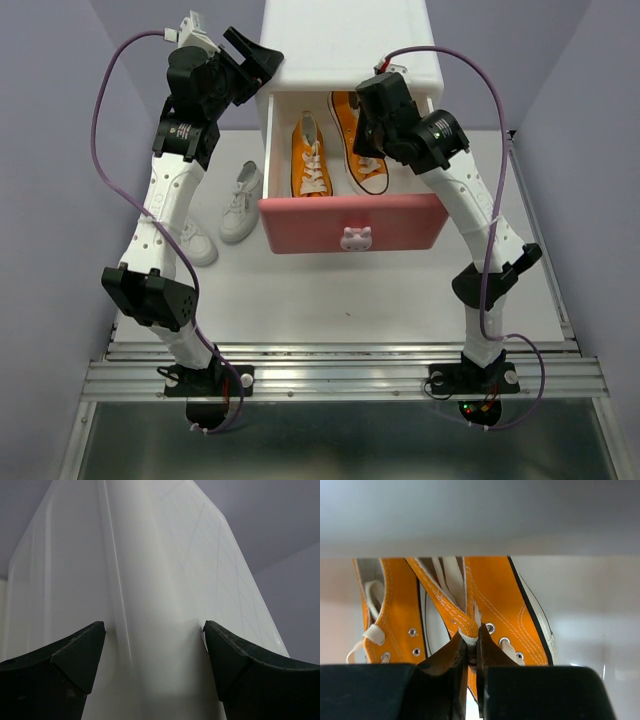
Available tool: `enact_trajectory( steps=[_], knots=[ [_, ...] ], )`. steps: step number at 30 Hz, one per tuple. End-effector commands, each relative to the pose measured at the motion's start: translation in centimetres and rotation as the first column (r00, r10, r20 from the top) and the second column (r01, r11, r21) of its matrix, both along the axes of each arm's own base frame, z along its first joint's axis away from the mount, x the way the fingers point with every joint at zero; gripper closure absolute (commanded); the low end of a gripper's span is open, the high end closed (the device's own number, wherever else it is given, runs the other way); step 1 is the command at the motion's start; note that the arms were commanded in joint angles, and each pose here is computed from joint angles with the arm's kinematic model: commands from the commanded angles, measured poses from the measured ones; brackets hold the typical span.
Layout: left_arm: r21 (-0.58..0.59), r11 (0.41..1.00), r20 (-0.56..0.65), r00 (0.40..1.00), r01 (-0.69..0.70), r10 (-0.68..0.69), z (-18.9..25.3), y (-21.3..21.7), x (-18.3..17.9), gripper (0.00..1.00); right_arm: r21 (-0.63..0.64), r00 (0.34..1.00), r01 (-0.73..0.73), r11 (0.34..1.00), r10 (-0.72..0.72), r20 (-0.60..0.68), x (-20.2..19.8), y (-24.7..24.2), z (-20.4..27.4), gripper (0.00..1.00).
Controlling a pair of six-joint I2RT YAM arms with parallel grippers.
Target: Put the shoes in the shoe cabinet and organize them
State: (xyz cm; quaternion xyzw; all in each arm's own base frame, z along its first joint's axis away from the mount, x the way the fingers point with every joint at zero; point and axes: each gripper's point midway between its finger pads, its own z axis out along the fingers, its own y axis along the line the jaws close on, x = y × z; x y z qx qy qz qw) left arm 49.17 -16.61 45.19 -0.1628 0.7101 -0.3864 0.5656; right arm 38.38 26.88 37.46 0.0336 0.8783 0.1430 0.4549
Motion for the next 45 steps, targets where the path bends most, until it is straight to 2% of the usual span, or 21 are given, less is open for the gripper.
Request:
enact_trajectory(
  steps=[1,4,6,7,10,11,15,19,21,22,24,26,32,37,40,45],
  knots=[
    [0.267,0.963,-0.499,0.858,0.022,0.119,-19.1,3.6,-0.7,0.11,-0.038,0.991,0.09,0.995,-0.094,-0.096,-0.9,-0.5,-2.8,1.0],
    [0.268,0.963,-0.5,0.857,0.021,0.121,-19.1,3.6,-0.7,0.11,-0.029,0.989,0.095,0.995,-0.098,-0.114,-1.0,-0.2,-3.3,0.99],
    [0.268,0.963,-0.499,0.858,0.019,0.122,-19.1,3.7,-0.7,0.11,-0.017,0.99,0.089,0.996,-0.09,-0.108,-0.9,0.0,-3.1,0.93],
    [0.267,0.963,-0.5,0.858,0.02,0.121,-19.1,3.6,-0.7,0.11,-0.002,0.992,0.088,0.996,-0.088,-0.092,-0.6,0.3,-2.6,0.7],
    [0.263,0.965,-0.496,0.86,0.016,0.12,-18.8,3.6,-0.6,0.11,0.054,0.998,0.063,0.997,-0.062,-0.023,-0.2,0.8,-0.4,0.53],
    [0.262,0.965,-0.495,0.861,0.015,0.12,-18.8,3.6,-0.6,0.11,0.06,0.998,0.06,0.996,-0.06,-0.008,0.0,0.9,-0.1,0.44],
    [0.263,0.965,-0.49,0.863,0.012,0.123,-18.6,3.6,-0.5,0.11,0.137,0.994,0.031,0.99,-0.045,0.101,0.3,1.2,3.4,0.33],
    [0.26,0.966,-0.482,0.868,0.008,0.122,-18.1,3.6,-0.3,0.11,0.244,0.955,-0.11,0.964,0.035,0.295,-0.2,2.4,9.9,0.26],
    [0.258,0.966,-0.483,0.867,0.008,0.121,-18.0,3.6,-0.2,0.11,0.246,0.915,-0.261,0.934,0.157,0.372,-1.4,4.0,11.9,0.12],
    [0.257,0.966,-0.481,0.868,0.008,0.121,-18.0,3.6,-0.2,0.11,0.27,0.875,-0.326,0.906,0.181,0.449,-1.9,4.6,14.3,0.0],
    [0.255,0.967,-0.476,0.871,0.005,0.121,-17.6,3.5,0.0,0.11,0.3,0.834,-0.418,0.857,0.231,0.501,-3.7,5.1,16.6,0.0],
    [0.256,0.967,-0.474,0.872,0.004,0.122,-17.6,3.5,0.1,0.11,0.317,0.835,-0.426,0.848,0.233,0.499,-4.2,5.0,17.1,0.0],
    [0.269,0.963,-0.474,0.87,-0.008,0.139,-17.2,3.9,0.0,0.11,0.24,0.846,-0.39,0.889,0.243,0.474,-5.2,2.9,16.5,0.0],
    [0.286,0.958,-0.479,0.865,-0.009,0.151,-17.4,4.2,-0.4,0.11,0.108,0.916,-0.226,0.968,0.174,0.363,-4.5,-0.2,12.5,0.0],
    [0.286,0.958,-0.475,0.866,-0.016,0.156,-17.1,4.3,-0.6,0.11,0.004,0.931,-0.193,0.981,0.182,0.317,-3.6,-0.4,10.2,0.0],
    [0.286,0.958,-0.477,0.864,-0.025,0.164,-17.0,4.5,-0.8,0.11,-0.049,0.94,-0.188,0.981,0.194,0.279,-2.3,0.4,8.3,0.0]
  ],
)
